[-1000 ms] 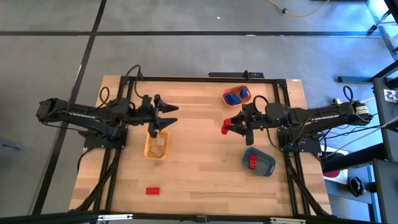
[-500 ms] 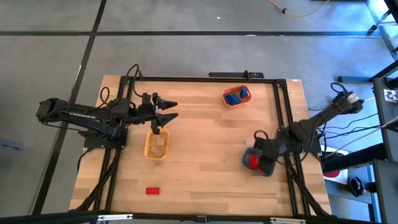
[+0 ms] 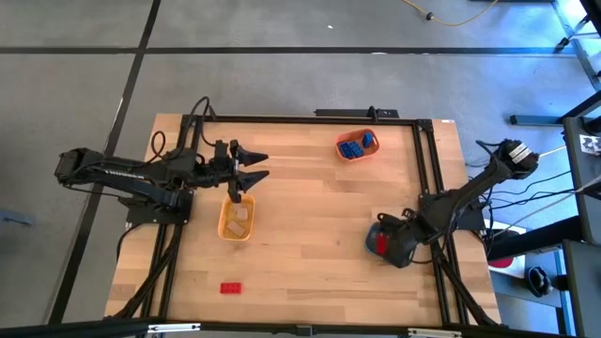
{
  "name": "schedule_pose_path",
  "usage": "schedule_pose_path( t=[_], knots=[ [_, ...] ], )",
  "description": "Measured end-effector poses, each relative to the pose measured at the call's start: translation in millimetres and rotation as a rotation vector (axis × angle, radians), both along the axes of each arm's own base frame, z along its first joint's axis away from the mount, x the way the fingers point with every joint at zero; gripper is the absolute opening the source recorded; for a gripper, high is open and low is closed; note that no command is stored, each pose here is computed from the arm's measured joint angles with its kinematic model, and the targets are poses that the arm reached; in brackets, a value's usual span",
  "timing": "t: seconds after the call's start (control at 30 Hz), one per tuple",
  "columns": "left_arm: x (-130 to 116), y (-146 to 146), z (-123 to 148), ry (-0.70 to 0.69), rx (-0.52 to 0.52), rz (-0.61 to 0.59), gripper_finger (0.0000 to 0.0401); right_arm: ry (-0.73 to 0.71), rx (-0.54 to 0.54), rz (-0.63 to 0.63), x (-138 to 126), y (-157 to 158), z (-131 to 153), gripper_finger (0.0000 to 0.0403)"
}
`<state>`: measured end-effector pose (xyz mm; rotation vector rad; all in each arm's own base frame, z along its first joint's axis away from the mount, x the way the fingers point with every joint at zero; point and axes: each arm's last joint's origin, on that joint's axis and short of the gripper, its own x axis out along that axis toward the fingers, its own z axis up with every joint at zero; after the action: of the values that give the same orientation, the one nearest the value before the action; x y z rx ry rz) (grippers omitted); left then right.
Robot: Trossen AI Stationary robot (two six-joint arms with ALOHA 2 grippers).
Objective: Sort & place blocks by color
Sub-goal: Put the top red game piece into the blue bin, then put the red game piece into the blue bin
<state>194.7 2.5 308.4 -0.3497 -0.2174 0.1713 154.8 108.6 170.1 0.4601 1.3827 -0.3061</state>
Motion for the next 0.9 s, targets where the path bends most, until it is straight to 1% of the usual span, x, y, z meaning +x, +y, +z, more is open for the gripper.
schedule_pose_path(
  t=[0.1,0.2,0.3,0.37,0.5,0.6,0.67,0.77,0.83,0.9],
  knots=[
    [0,0,0,0.001,0.000,0.000,0.0268,0.004,0.010,0.043,3,3,-3,0.0137],
    [0,0,0,0.001,0.000,0.003,0.0268,-0.021,0.023,0.073,5,4,-3,0.0137],
    [0,0,0,0.000,-0.001,0.003,0.0268,-0.042,0.035,0.082,7,6,-2,0.0138],
    [0,0,0,0.000,-0.001,0.003,0.0268,-0.042,0.035,0.083,7,6,-2,0.0165],
    [0,0,0,0.000,-0.001,0.003,0.0268,-0.032,0.050,0.086,7,6,-2,0.0240],
    [0,0,0,0.000,-0.001,0.003,0.0268,-0.013,0.074,0.095,6,7,-1,0.0275],
    [0,0,0,0.000,-0.001,0.003,0.0268,-0.005,0.103,0.123,6,8,2,0.0286],
    [0,0,0,0.000,-0.001,0.003,0.0268,-0.007,0.127,0.158,6,9,12,0.0290],
    [0,0,0,0.000,-0.001,0.003,0.0268,-0.038,0.145,0.163,5,8,20,0.0291],
    [0,0,0,-0.001,-0.003,0.003,0.0268,-0.101,0.176,0.171,6,8,28,0.0292]
  ],
)
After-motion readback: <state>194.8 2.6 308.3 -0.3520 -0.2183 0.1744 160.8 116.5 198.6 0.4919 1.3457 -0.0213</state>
